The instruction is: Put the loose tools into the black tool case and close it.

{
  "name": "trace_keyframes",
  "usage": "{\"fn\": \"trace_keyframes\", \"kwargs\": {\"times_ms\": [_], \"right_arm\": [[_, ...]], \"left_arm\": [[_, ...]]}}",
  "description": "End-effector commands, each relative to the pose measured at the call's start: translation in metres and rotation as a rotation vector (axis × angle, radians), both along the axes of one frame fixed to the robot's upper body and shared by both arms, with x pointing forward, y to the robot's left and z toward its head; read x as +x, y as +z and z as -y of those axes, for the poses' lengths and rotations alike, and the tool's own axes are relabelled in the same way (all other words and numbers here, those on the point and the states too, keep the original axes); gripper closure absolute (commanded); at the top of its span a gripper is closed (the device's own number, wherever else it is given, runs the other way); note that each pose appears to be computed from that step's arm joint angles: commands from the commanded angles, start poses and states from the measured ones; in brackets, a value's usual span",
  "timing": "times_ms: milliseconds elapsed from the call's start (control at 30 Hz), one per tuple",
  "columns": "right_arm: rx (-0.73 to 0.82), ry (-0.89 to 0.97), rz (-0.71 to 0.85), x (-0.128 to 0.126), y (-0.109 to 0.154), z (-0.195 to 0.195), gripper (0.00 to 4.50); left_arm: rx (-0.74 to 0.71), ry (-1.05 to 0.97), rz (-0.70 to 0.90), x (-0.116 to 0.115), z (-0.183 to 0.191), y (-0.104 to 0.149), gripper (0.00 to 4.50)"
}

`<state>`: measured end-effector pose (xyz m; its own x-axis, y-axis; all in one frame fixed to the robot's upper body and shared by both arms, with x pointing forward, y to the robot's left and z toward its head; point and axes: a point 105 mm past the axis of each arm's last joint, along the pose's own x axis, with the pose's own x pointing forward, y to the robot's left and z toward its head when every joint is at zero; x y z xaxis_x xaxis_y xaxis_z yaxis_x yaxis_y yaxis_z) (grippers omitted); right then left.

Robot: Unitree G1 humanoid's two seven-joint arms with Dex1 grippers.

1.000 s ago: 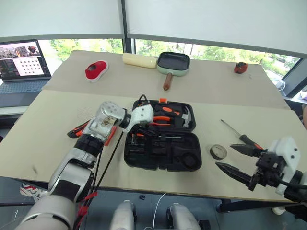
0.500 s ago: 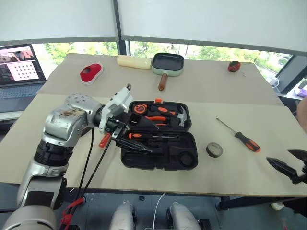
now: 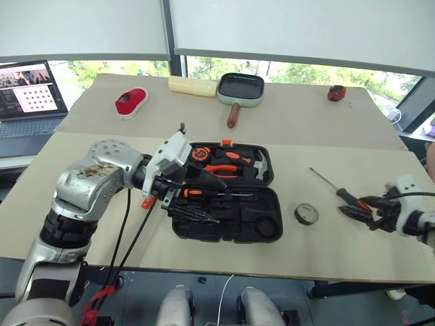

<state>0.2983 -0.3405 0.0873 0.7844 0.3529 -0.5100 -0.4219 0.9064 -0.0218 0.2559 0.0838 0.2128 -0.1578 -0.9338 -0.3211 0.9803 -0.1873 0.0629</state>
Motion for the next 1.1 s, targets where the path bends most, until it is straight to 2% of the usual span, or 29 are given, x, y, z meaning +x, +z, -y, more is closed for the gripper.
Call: {"fn": "trace_keyframes", "kwargs": {"times_ms": [33, 100, 133, 167, 200, 233, 333, 433, 567, 667, 833, 933, 1100], "right_arm": [[-0.006, 0.013, 0.029, 0.001, 0.007, 0.002, 1.78], [-0.007, 0.002, 0.033, 0.000, 0.006, 0.004, 2.43], [-0.010, -0.002, 0.036, -0.001, 0.007, 0.006, 2.61], [-0.017, -0.005, 0.046, -0.002, 0.009, 0.009, 3.09], [-0.022, -0.005, 0.053, -0.002, 0.010, 0.010, 3.38], [-0.017, 0.004, 0.084, 0.000, 0.020, 0.009, 3.45], [-0.007, 0.153, 0.194, 0.008, 0.057, -0.022, 3.45], [-0.006, 0.422, 0.231, 0.007, 0.080, -0.083, 3.45], [-0.064, 0.765, 0.214, -0.004, 0.085, -0.154, 3.45], [-0.131, 0.952, 0.204, -0.006, 0.081, -0.192, 3.45], [-0.330, 1.046, 0.252, 0.019, 0.072, -0.222, 3.45], [-0.351, 1.051, 0.235, 0.028, 0.067, -0.222, 3.45], [-0.367, 1.080, 0.233, 0.030, 0.062, -0.216, 3.45]], "left_arm": [[-0.013, 0.000, 0.040, -0.001, -0.002, 0.007, 0.00], [-0.008, 0.009, 0.043, 0.000, -0.003, 0.006, 0.00], [-0.003, 0.014, 0.045, 0.001, -0.004, 0.005, 0.00], [0.002, 0.021, 0.047, 0.001, -0.005, 0.004, 0.00], [0.006, 0.026, 0.047, 0.001, -0.007, 0.004, 0.00], [0.013, 0.042, 0.039, 0.001, -0.011, 0.003, 0.00], [0.061, 0.084, 0.010, -0.002, -0.028, -0.005, 0.00], [0.119, 0.099, -0.012, -0.009, -0.043, -0.016, 0.00], [0.162, 0.108, -0.008, -0.012, -0.052, -0.023, 0.00], [0.155, 0.127, 0.003, -0.009, -0.052, -0.022, 0.00], [0.144, 0.136, 0.025, -0.006, -0.049, -0.021, 0.00], [0.146, 0.140, 0.050, -0.004, -0.047, -0.022, 0.00], [0.129, 0.164, 0.059, -0.001, -0.047, -0.021, 0.00]]}}
